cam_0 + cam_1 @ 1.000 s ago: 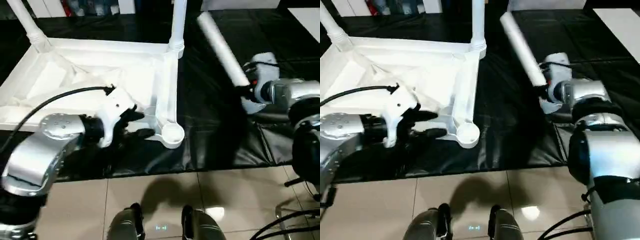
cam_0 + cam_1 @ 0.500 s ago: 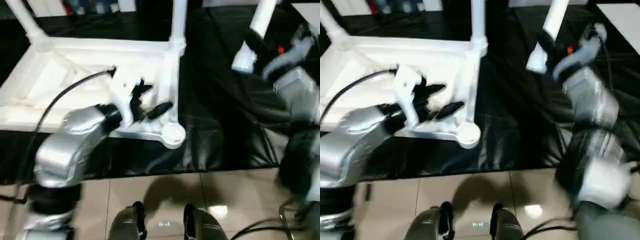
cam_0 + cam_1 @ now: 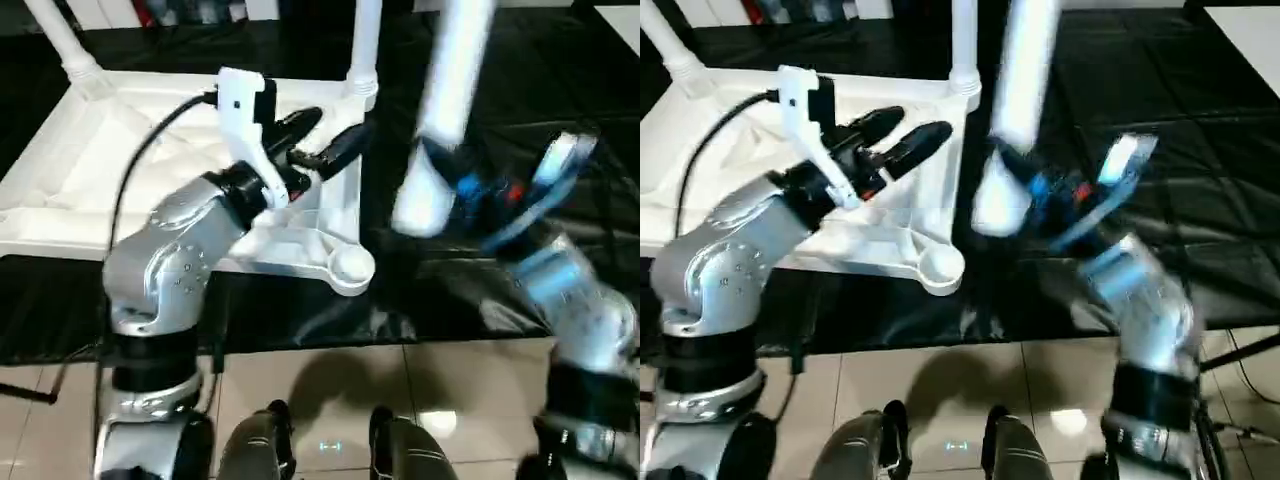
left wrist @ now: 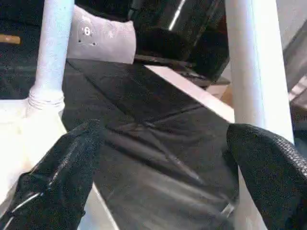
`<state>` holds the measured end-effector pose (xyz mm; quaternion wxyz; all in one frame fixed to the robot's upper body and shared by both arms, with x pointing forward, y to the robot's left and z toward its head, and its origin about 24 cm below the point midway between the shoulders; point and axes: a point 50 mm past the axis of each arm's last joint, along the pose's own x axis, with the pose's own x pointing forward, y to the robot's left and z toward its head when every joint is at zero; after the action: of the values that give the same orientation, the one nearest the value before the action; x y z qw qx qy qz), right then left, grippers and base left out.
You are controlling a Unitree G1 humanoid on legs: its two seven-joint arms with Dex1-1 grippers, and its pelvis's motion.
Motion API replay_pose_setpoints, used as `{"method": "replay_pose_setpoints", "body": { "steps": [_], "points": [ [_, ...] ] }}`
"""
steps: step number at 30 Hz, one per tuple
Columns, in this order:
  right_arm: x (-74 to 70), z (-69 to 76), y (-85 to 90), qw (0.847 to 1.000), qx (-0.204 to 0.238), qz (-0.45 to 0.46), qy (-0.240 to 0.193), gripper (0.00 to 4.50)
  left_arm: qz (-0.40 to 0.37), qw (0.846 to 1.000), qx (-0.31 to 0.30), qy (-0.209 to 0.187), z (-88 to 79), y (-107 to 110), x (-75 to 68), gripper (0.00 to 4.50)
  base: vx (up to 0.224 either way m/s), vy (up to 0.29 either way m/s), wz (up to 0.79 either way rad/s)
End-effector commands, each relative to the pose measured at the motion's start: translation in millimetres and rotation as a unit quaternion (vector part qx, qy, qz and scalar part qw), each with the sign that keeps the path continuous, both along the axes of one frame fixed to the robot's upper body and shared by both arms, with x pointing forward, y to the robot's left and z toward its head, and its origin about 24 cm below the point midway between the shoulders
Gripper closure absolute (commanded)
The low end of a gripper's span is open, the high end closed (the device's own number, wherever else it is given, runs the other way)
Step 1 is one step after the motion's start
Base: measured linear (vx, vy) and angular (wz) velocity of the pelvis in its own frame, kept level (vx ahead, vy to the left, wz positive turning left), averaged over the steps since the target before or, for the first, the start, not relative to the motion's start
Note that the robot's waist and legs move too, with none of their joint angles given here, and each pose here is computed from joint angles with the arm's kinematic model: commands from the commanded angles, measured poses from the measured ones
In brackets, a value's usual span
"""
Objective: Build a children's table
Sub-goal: Rotate table base
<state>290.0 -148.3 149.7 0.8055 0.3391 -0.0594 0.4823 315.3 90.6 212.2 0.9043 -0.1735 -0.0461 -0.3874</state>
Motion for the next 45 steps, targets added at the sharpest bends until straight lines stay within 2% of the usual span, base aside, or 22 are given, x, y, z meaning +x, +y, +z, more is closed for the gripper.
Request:
{"method": "replay_pose_setpoints", "body": {
  "steps": [1,6,9,14,17,21,23,25,28,30,38,45],
  "points": [
    [-4.8,4.0,5.9,1.000,-0.008,0.015,-0.016,2.59,-0.014,1.000,-0.025,0.004,5.2,-1.2,-0.4,0.00,0.000,0.000,0.00],
    [-7.5,1.2,11.6,0.999,-0.034,0.025,-0.006,2.59,-0.068,0.996,-0.053,0.012,8.1,-11.2,-7.7,0.00,0.000,0.000,0.00],
    [-7.8,-1.5,17.2,0.997,-0.070,0.021,-0.008,2.59,-0.089,0.993,-0.070,0.028,6.7,-15.3,-12.7,0.00,0.000,0.000,0.00],
    [-8.1,-5.1,24.8,0.994,-0.110,0.015,-0.017,2.59,-0.070,0.996,-0.036,0.032,-1.7,-15.8,-13.0,0.00,0.000,0.000,0.00],
    [-9.3,-8.4,31.9,0.990,-0.135,0.013,-0.027,2.59,-0.074,0.996,-0.044,0.040,-5.7,-16.4,-19.9,0.00,0.000,0.000,0.00],
    [-9.2,-11.8,37.9,0.987,-0.155,-0.008,-0.039,2.59,-0.040,0.998,-0.027,0.032,-11.1,-14.5,-21.2,0.34,0.000,0.000,0.00],
    [-9.4,-15.7,44.7,0.981,-0.182,-0.037,-0.064,2.59,-0.003,1.000,-0.010,0.029,-15.8,-12.6,-22.8,0.34,0.000,0.000,0.00],
    [-8.6,-15.4,46.0,0.980,-0.175,-0.058,-0.070,2.59,0.011,0.999,-0.007,0.029,-17.2,-12.9,-23.7,0.34,0.000,0.000,0.00],
    [-5.0,-20.2,48.1,0.971,-0.191,-0.107,-0.099,2.59,0.056,0.997,-0.035,0.029,-15.0,-12.5,-23.7,0.34,0.000,0.000,0.00],
    [-5.0,-23.5,49.2,0.969,-0.196,-0.112,-0.099,2.59,0.074,0.996,-0.046,0.028,-14.9,-12.9,-23.3,0.34,0.000,0.000,0.00],
    [-6.1,-27.4,54.3,0.966,-0.198,-0.114,-0.120,2.59,0.079,0.997,-0.006,0.011,-21.8,-18.9,-25.2,0.34,0.000,0.000,0.00],
    [-6.0,-29.5,55.4,0.963,-0.203,-0.115,-0.132,2.59,0.075,0.997,-0.002,0.008,-23.2,-19.9,-27.0,0.34,0.000,0.000,0.00]
  ]
}}
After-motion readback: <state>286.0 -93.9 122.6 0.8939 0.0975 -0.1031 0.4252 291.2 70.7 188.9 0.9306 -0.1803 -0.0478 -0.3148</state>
